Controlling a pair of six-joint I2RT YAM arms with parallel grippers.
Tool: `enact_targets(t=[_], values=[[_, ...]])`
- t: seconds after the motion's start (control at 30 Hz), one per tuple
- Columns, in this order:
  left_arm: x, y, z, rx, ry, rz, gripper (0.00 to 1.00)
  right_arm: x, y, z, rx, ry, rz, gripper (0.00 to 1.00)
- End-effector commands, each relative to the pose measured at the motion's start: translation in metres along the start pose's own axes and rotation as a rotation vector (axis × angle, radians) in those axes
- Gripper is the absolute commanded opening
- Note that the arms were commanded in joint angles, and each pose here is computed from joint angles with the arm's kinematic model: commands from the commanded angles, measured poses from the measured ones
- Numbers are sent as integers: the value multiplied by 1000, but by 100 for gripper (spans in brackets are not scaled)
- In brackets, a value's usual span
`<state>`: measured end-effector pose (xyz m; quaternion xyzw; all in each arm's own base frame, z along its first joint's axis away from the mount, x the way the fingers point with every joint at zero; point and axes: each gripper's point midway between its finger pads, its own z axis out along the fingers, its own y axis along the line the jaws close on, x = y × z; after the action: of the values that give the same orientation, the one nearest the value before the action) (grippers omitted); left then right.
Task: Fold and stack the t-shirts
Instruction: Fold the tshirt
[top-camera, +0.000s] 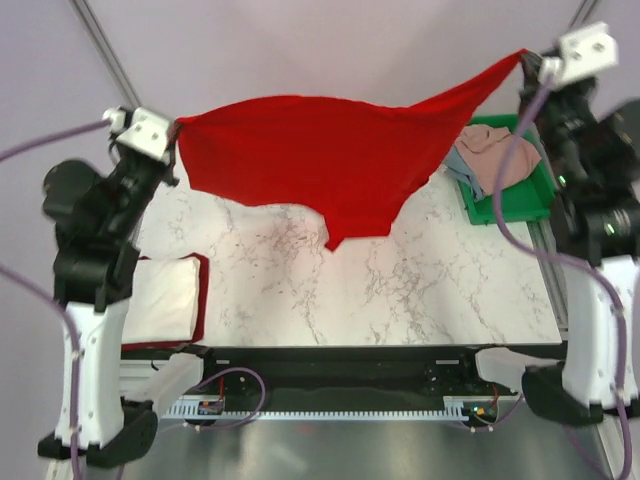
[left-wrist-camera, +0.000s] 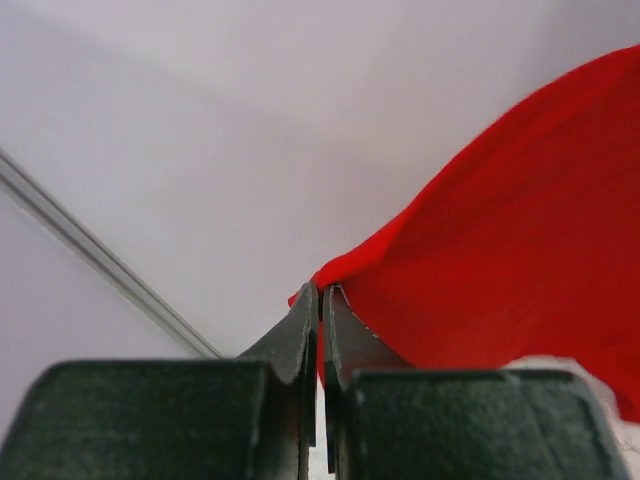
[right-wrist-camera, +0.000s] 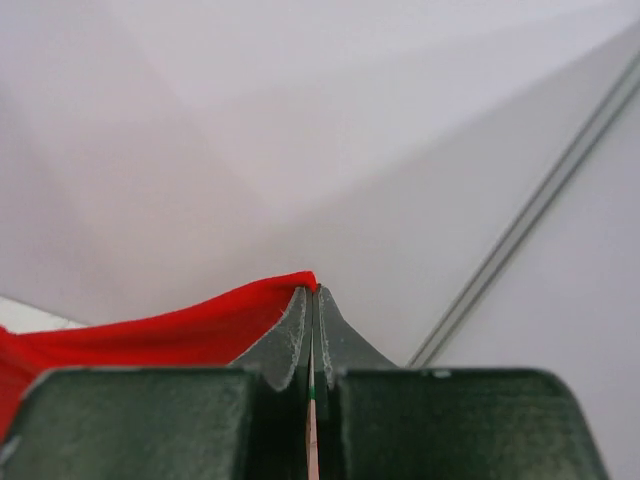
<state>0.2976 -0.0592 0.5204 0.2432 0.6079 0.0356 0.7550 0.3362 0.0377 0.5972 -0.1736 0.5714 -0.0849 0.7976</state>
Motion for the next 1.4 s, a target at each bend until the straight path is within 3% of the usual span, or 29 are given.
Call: enact_targets(t=[0.0,0.27,0.5,0.67,0.8,0.9,0.97,1.0,1.07,1.13,1.37], values=[[1,-9,-35,16,23,-18,2,-6,-6,-48,6,62,-17,0],[-58,-4,-130,-50,-130,59,2,-65,-34,-167,118,-36,-12,0],[-123,17,-187,-153,-294,108,2,-119,-71,-230,283,-153,-66,0],[-157,36,-186,-211,-369,141,2,-145,-90,-227,354,-212,-125,0],[-144,40,-146,-189,-316,167,2,-135,-91,-194,343,-184,-200,0],[-107,30,-105,-127,-230,192,2,-93,-70,-154,260,-104,-211,0],[-62,16,-71,-65,-139,175,2,-70,-58,-137,221,-79,-226,0],[-43,9,-58,-35,-102,166,2,-27,-37,-113,148,1,-232,0],[16,-18,-25,80,14,136,2,6,-20,-95,96,38,-235,0],[70,-39,4,147,99,100,2,80,17,-68,-17,161,-208,0],[211,-98,58,330,327,17,2,236,99,-26,-227,398,-100,0]])
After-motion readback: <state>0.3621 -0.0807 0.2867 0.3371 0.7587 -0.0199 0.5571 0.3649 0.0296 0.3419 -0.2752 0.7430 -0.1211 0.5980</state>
